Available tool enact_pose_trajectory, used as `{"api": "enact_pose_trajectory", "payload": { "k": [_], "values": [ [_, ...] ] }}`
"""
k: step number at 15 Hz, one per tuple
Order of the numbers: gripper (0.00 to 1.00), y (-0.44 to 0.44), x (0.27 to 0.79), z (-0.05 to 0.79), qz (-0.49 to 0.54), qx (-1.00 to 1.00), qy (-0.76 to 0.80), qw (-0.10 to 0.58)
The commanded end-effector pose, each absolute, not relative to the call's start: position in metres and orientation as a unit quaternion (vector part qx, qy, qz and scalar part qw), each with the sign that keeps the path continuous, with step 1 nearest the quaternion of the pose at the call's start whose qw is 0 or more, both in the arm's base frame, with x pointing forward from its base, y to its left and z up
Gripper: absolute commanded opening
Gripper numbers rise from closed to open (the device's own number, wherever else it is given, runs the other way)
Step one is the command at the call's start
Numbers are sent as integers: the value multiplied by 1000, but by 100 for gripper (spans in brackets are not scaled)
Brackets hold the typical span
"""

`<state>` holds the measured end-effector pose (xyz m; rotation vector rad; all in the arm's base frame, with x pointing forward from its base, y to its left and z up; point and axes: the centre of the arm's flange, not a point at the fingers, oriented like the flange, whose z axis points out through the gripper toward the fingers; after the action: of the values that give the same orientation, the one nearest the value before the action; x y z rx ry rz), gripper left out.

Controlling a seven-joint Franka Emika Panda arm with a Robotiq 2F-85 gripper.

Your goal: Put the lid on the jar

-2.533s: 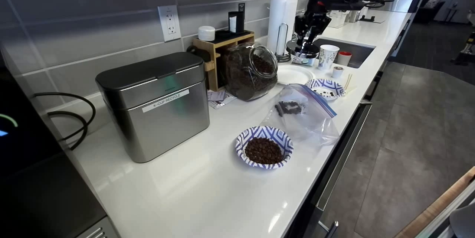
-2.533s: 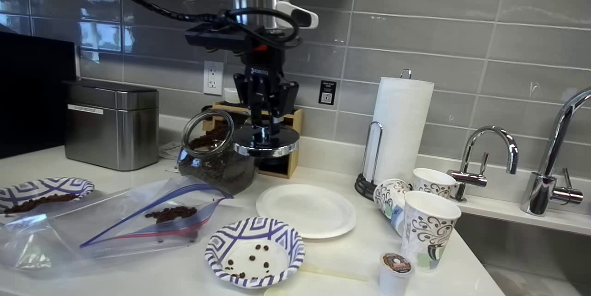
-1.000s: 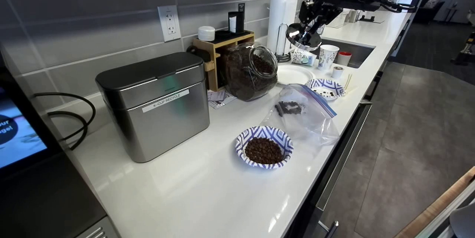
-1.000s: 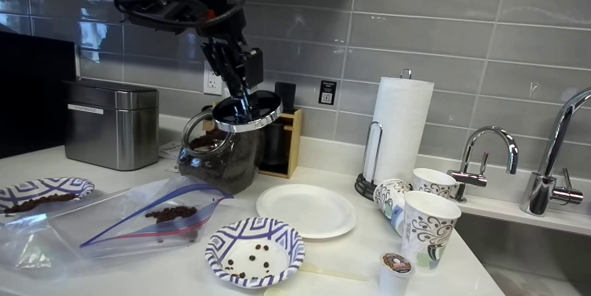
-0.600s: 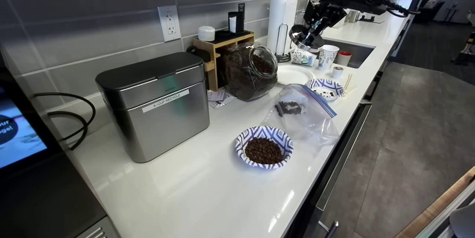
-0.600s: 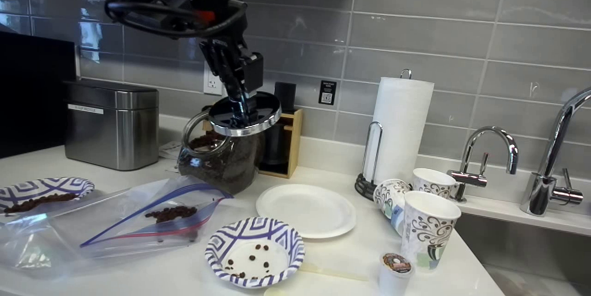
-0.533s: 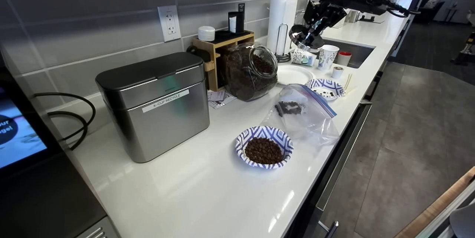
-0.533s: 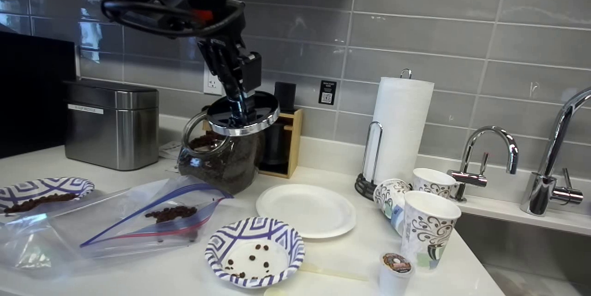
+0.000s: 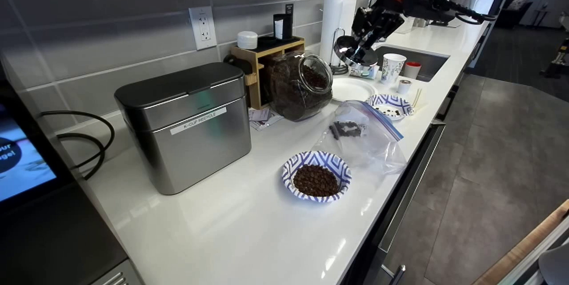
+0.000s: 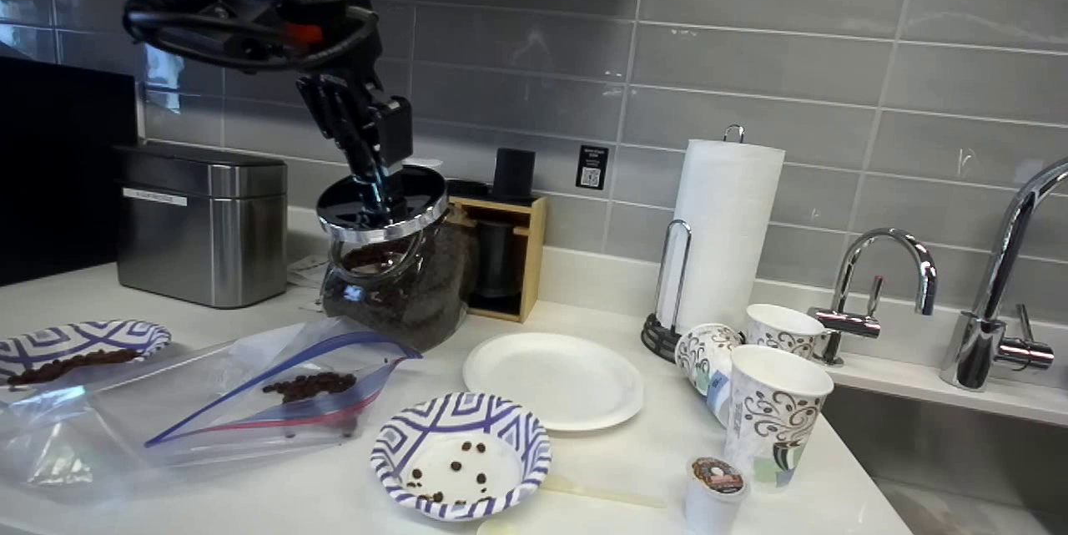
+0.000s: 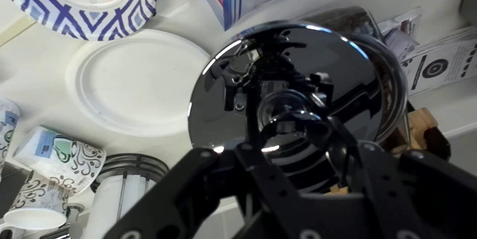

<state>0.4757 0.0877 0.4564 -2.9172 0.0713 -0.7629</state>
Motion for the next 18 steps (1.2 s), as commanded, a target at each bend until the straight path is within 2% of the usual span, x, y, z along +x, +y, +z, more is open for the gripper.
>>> {"api": "enact_pose_trajectory", "payload": {
  "k": [1,2,3,7,8,18],
  "values": [
    [21,117,461,449,-263,-963,4,59],
    [21,123,460,448,-262,-963,-5,58],
    [46,112,469,453,-252,-966,0,62],
    [46,121,467,451,-251,-966,-8,61],
    [21,123,468,448,-246,-967,-12,65],
    [21,152,469,429,-282,-957,-13,66]
  ]
}}
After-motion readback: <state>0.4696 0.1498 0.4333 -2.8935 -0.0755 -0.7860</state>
